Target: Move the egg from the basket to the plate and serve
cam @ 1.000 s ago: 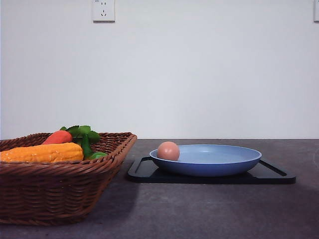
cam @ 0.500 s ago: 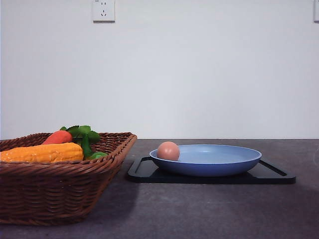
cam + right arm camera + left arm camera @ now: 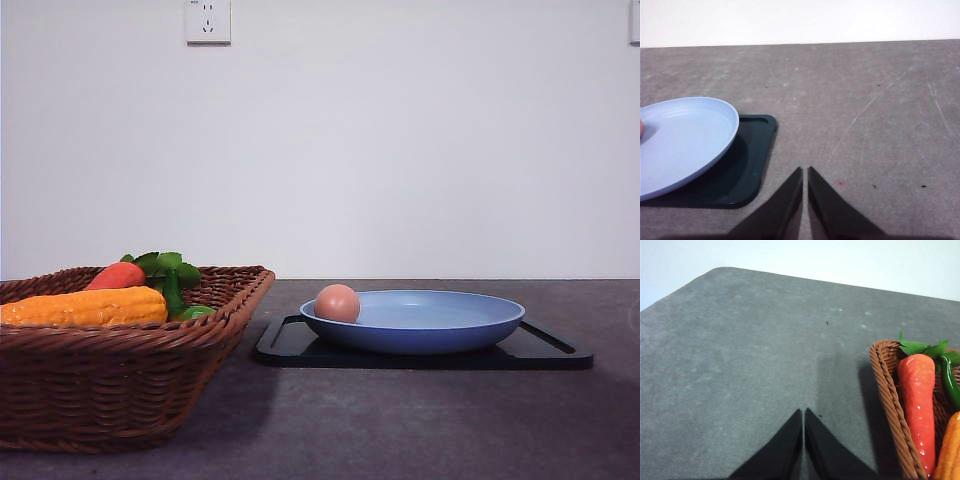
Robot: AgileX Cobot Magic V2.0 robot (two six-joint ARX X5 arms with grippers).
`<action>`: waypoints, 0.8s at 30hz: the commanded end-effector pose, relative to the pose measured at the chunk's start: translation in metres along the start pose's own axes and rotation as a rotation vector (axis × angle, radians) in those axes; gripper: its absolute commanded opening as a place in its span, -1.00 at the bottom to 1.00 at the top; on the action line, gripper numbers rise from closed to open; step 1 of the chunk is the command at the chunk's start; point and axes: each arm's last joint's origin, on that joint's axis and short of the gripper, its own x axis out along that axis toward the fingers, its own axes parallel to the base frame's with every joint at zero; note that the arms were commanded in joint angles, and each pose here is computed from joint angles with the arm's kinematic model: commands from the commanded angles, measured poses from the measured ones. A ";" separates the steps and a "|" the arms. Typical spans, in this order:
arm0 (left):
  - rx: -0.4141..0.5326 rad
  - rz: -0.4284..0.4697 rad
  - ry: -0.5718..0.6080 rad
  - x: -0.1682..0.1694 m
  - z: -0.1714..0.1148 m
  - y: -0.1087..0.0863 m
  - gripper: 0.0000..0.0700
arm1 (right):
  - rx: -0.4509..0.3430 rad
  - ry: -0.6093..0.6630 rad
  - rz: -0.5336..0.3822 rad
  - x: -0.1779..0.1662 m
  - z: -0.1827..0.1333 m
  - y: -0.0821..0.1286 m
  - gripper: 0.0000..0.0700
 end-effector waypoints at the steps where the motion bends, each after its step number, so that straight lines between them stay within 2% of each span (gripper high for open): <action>1: -0.001 0.005 0.037 0.001 -0.007 0.001 -1.00 | 0.017 -0.007 0.001 0.000 -0.001 0.000 -1.00; 24: -0.001 0.005 0.037 0.001 -0.007 0.001 -1.00 | 0.017 -0.007 0.001 0.000 -0.001 0.000 -1.00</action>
